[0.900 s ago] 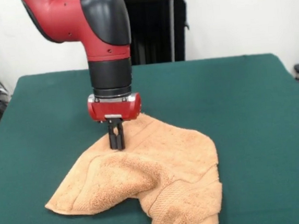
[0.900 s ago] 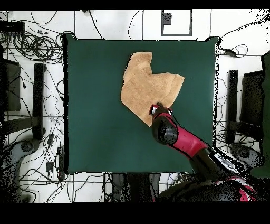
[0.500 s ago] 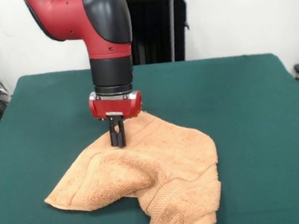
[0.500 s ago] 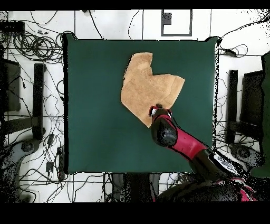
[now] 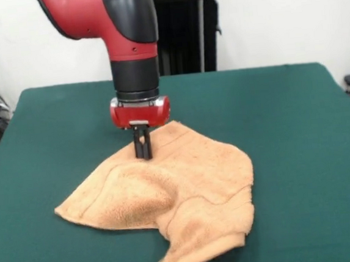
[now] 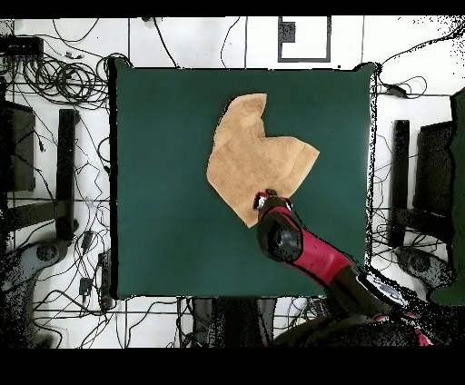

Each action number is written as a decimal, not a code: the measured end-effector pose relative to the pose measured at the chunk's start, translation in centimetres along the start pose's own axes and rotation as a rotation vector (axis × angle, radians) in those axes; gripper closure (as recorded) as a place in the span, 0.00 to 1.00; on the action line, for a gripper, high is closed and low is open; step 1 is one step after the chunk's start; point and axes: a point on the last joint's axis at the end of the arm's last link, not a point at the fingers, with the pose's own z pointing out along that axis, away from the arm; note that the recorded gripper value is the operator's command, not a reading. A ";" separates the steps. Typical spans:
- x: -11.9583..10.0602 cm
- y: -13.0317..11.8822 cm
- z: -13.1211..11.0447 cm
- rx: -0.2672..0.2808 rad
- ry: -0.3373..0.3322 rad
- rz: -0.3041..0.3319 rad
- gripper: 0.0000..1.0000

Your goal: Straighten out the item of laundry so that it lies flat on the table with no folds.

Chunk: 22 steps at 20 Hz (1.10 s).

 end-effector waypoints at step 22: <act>7.2 1.5 -2.8 0.042 0.167 0.078 1.00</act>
